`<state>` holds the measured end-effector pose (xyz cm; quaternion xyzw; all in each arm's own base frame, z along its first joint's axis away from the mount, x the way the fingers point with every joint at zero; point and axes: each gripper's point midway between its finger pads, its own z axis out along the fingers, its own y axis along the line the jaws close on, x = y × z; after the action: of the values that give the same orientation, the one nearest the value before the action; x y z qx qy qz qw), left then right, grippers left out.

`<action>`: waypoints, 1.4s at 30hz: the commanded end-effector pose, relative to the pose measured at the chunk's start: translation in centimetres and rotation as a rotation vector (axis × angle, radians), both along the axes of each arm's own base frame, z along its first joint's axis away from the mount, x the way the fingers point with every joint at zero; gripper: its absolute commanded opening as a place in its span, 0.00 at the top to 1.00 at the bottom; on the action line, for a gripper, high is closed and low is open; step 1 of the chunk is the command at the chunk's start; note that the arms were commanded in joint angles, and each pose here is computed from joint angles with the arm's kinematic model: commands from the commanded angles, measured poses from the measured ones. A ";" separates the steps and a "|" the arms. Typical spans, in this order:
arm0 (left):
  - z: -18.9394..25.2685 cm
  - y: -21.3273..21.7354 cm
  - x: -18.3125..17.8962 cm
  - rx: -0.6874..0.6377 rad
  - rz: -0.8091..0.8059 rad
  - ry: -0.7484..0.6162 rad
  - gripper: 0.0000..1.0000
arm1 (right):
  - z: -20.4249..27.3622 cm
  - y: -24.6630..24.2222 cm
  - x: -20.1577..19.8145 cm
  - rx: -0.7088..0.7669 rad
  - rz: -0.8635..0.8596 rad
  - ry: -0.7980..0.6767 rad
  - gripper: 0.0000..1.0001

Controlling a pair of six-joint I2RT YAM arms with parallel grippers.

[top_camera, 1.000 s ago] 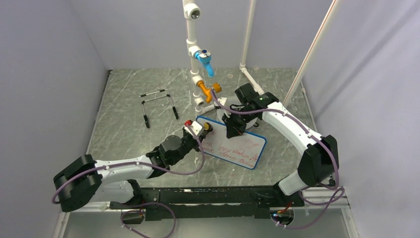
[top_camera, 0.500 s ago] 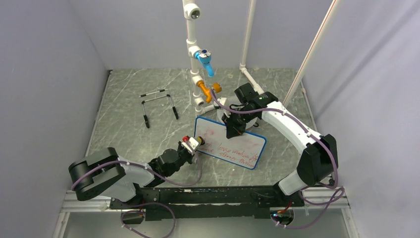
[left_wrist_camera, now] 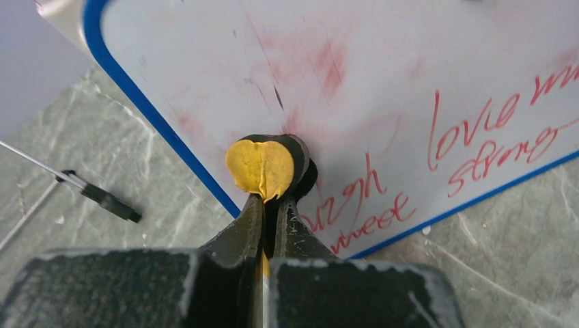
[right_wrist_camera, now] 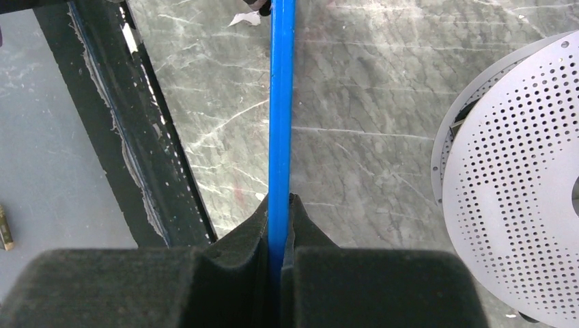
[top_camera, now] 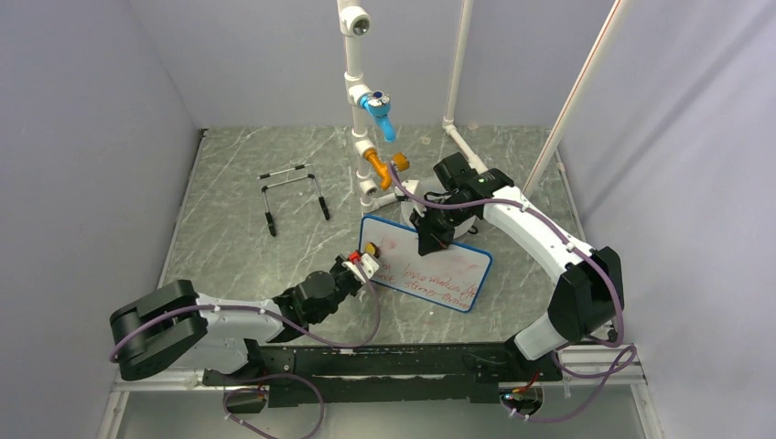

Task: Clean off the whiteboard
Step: Erase the whiteboard at the center of the board.

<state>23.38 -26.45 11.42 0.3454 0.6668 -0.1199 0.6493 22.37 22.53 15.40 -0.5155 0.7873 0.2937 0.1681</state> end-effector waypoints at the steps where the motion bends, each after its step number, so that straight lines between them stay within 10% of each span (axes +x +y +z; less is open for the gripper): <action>1: 6.3 -0.8 1.9 -0.068 0.044 -0.128 1.00 | -0.6 1.7 -2.3 0.092 0.172 0.043 1.00; 20: -4.1 0.3 -1.9 0.030 -0.025 0.042 1.00 | -0.2 1.5 -2.5 0.164 0.133 0.140 1.00; 42: 2.2 -0.7 -3.5 -0.210 -0.143 0.024 1.00 | -0.6 1.4 -2.0 0.159 0.113 0.147 1.00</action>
<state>20.14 -26.62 13.37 0.3315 0.6294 -0.2092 0.6710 20.19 22.78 14.44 -0.4958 0.7745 0.3775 0.1084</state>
